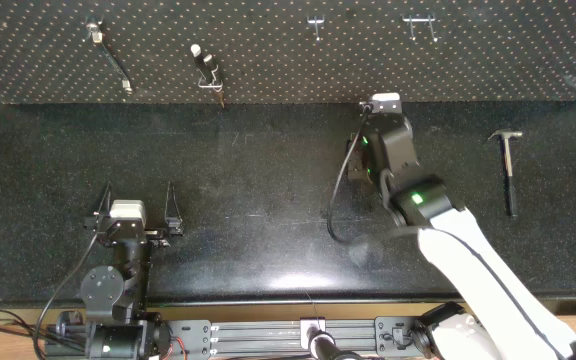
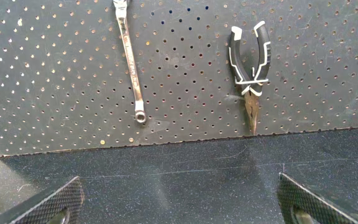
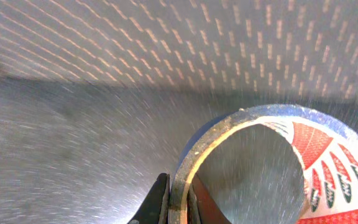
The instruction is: Place Tools Onto Pegboard
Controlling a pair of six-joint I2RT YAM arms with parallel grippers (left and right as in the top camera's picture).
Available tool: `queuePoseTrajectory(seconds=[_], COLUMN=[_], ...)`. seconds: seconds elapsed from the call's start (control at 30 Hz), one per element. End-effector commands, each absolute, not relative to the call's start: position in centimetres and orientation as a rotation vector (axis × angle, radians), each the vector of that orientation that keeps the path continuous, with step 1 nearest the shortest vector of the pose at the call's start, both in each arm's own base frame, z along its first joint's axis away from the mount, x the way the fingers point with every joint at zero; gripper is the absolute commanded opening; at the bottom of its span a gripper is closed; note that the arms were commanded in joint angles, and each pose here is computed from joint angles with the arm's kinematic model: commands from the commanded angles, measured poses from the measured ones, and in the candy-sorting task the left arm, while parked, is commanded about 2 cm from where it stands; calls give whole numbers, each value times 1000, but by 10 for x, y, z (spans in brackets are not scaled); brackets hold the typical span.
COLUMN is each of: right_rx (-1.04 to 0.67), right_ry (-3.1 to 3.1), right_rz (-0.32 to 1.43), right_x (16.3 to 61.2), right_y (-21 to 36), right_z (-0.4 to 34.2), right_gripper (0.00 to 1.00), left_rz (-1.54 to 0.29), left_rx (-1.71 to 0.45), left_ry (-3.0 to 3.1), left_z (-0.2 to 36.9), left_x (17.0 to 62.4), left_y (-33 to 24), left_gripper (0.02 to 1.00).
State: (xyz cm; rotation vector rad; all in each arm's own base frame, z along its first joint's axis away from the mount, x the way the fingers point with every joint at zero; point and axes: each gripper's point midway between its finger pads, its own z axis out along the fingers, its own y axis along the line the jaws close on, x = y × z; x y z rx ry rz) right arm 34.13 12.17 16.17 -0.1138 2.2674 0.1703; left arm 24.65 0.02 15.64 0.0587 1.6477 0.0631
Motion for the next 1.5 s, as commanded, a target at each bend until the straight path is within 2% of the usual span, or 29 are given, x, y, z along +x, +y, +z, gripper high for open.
queuePoseTrajectory(seconds=[0.03,0.3,0.57,0.73,0.93,1.17,1.5], right_rx=[-359,-477,-505,-570,-602,-502,-546], right_ry=[2009,1689,1551,1477,1464,1522,1537], right_rz=[133,119,141,106,73,-57,-142], right_x=[335,348,363,371,389,414,426], right_y=[140,171,202,222,236,222,223], right_z=[232,297,313,312,290,263,238], right_gripper=[75,75,73,75,75,75,75], left_rz=[56,56,56,56,56,56,56], left_rx=[83,83,83,83,83,83,83], left_ry=[1646,1646,1646,1646,1646,1646,1646], left_z=[156,156,156,156,156,156,156], left_x=[246,246,246,246,246,246,246], left_y=[-4,-4,-4,-4,-4,-4,-4], left_gripper=[996,996,996,996,996,996,996])
